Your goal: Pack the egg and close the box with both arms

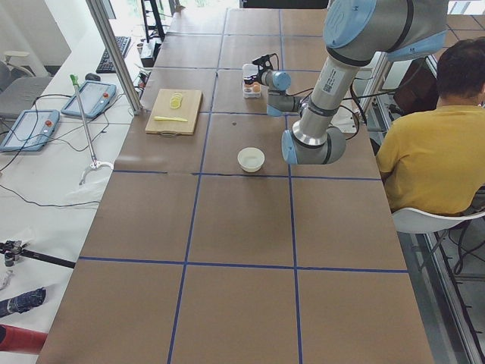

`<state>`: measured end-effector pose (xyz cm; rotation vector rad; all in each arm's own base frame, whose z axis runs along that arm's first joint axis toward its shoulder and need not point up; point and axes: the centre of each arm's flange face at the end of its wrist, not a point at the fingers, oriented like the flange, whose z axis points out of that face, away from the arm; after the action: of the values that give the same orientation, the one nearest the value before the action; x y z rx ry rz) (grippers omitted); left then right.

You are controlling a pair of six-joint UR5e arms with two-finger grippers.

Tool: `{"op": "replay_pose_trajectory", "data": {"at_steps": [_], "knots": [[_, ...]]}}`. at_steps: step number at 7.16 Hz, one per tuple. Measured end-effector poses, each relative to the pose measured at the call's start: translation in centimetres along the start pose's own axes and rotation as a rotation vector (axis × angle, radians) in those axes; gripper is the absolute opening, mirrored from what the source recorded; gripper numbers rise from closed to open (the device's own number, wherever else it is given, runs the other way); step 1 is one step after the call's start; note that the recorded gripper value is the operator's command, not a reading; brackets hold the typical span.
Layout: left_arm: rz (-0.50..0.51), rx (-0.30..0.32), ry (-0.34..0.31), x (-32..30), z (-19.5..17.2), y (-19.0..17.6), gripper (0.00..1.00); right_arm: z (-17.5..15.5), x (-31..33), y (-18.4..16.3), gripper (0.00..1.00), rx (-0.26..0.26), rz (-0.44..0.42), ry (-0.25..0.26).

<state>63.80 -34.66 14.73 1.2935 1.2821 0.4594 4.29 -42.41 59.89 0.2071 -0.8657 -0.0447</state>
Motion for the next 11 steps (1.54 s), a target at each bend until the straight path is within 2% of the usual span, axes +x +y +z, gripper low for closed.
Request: {"op": "replay_pose_trajectory", "data": {"at_steps": [2,4,6,7,8,9,10,11], "knots": [[0.030,-0.148,-0.042,-3.8,-3.3,-2.3,1.00,0.1,0.1,0.0,1.00,-0.001,0.002,0.000],[0.033,-0.341,-0.094,-8.0,-8.3,-5.6,1.00,0.1,0.1,0.0,1.00,-0.001,0.001,0.000],[0.044,-0.522,-0.243,-15.9,-13.0,-7.7,1.00,0.1,0.2,0.0,1.00,-0.003,0.002,0.001],[0.084,-0.593,-0.302,-21.8,-16.3,-8.1,1.00,0.2,0.3,0.0,1.00,-0.004,0.004,0.001],[0.139,-0.649,-0.338,-27.9,-20.4,-8.4,1.00,0.2,0.3,0.0,1.00,-0.005,0.004,0.001],[0.195,-0.703,-0.372,-34.4,-26.0,-8.6,1.00,0.3,0.3,0.0,1.00,-0.005,0.004,0.001],[0.207,-0.741,-0.414,-39.8,-32.2,-8.5,1.00,0.3,0.3,0.0,1.00,-0.005,0.003,-0.001],[0.164,-0.774,-0.462,-44.0,-38.4,-7.3,1.00,0.2,0.2,0.0,1.00,-0.004,0.001,-0.003]]}}
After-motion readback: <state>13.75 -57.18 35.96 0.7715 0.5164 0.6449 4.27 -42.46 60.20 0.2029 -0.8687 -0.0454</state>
